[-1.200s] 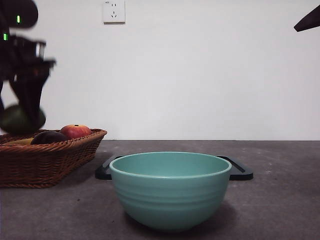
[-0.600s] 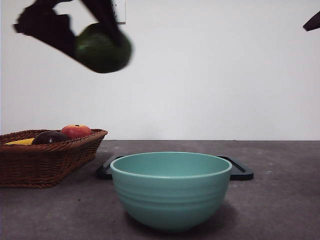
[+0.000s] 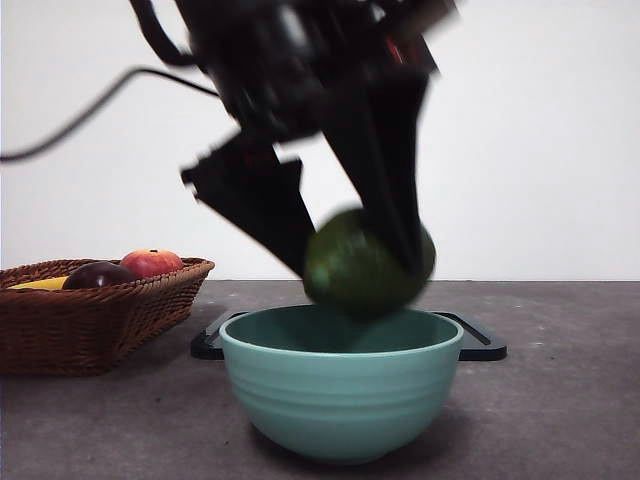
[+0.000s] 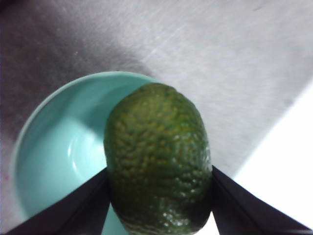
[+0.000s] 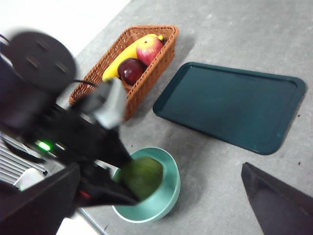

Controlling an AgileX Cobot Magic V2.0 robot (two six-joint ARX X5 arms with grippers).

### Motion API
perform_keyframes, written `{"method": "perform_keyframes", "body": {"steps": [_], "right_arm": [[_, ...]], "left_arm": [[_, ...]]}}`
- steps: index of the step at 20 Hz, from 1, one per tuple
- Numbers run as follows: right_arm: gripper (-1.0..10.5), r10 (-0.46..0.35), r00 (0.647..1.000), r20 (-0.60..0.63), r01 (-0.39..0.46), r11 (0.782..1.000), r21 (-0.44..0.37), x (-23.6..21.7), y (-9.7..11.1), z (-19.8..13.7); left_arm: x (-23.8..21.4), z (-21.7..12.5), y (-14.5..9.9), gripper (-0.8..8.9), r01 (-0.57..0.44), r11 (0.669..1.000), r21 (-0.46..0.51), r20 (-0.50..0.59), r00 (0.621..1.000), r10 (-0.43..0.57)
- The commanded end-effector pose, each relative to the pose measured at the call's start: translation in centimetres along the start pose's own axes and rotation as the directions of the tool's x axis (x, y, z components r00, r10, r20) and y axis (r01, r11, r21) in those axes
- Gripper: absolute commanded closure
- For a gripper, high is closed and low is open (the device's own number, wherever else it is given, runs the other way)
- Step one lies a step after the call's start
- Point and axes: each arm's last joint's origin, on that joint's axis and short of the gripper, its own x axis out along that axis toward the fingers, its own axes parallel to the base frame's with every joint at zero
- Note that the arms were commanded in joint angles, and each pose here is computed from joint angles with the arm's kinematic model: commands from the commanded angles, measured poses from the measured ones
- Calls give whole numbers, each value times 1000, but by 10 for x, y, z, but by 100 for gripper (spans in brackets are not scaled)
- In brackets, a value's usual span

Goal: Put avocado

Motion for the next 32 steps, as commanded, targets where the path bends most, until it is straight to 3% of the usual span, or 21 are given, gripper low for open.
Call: {"method": "perform_keyframes", "body": {"steps": [1, 7, 13, 20, 24, 28, 32], "right_arm": [[281, 9, 1000, 14, -8, 1000, -14, -2, 3, 5], [281, 8, 1000, 11, -8, 999, -33, -2, 3, 4], [281, 8, 1000, 11, -8, 999, -45, -2, 3, 4], [281, 8, 1000, 9, -8, 999, -45, -2, 3, 4], [281, 4, 1000, -6, -5, 999, -38, -2, 2, 2], [281, 4, 1000, -8, -4, 999, -37, -2, 2, 2], [281, 4, 1000, -8, -4, 999, -37, -2, 2, 2]], "left_arm": [[17, 4, -4, 538, -30, 999, -13, -26, 999, 30], [35, 2, 0, 538, -113, 994, -13, -70, 991, 111], [39, -3, 2, 538, -138, 989, -59, -129, 983, 130], [40, 0, 1, 532, -128, 990, -58, -102, 987, 122], [39, 1, 0, 324, -126, 990, -57, -96, 988, 120], [22, 7, -4, 311, -116, 992, -42, -72, 991, 113], [-16, 13, -13, 312, -81, 997, -19, 29, 996, 82]]}}
